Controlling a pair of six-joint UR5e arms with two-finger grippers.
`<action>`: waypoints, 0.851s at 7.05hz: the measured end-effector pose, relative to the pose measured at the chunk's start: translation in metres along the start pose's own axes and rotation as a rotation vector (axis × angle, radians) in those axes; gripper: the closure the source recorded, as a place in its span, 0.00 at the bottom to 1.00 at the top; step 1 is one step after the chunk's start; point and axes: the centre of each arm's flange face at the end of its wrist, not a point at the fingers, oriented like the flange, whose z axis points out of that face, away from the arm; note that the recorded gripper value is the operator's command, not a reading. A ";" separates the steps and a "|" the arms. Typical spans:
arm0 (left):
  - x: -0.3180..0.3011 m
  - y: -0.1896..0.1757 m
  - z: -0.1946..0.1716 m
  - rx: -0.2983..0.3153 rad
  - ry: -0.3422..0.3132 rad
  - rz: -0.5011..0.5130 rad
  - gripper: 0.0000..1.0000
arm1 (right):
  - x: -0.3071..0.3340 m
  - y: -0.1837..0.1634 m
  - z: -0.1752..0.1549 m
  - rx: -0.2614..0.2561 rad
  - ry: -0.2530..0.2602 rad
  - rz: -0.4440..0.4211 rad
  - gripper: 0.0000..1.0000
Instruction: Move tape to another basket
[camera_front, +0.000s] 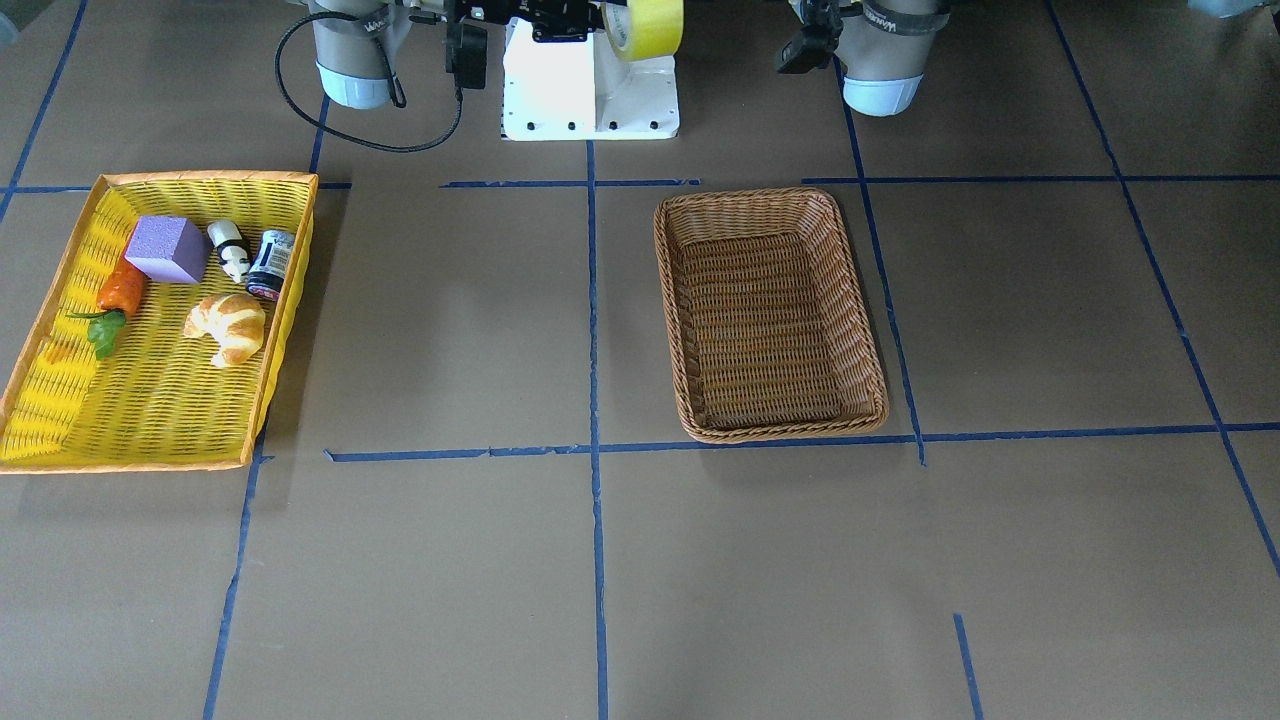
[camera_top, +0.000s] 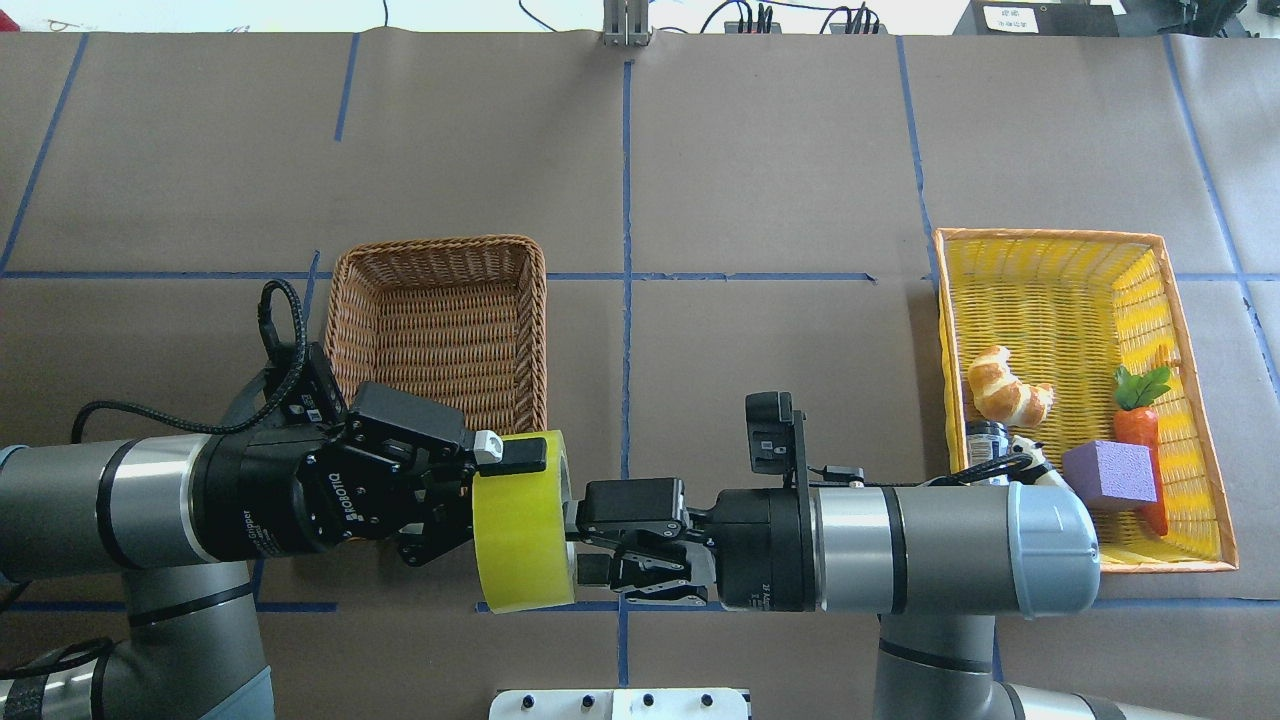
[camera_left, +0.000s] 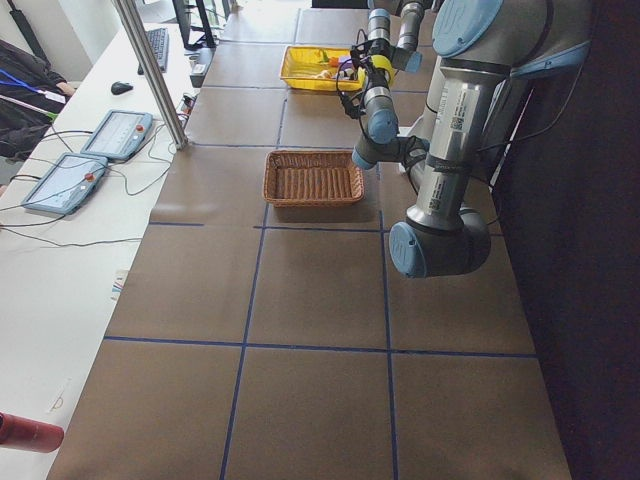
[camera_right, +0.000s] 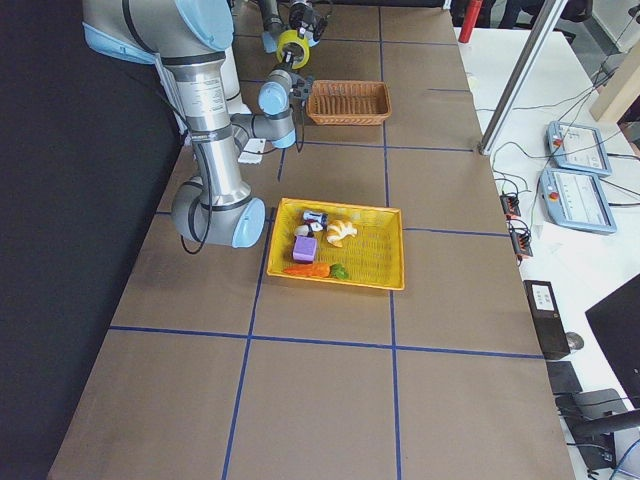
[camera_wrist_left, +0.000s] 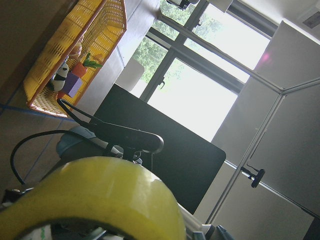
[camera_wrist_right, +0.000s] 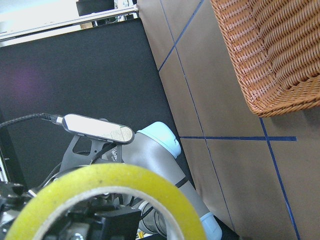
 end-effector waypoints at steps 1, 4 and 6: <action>0.001 0.001 0.000 -0.002 0.001 0.002 1.00 | 0.001 0.001 0.001 0.009 -0.005 0.003 0.01; 0.013 -0.002 -0.029 -0.017 -0.049 0.038 1.00 | 0.003 -0.001 -0.002 0.022 -0.002 0.000 0.00; 0.032 -0.023 -0.060 0.000 -0.143 0.098 1.00 | -0.005 -0.025 -0.008 0.075 0.058 -0.045 0.00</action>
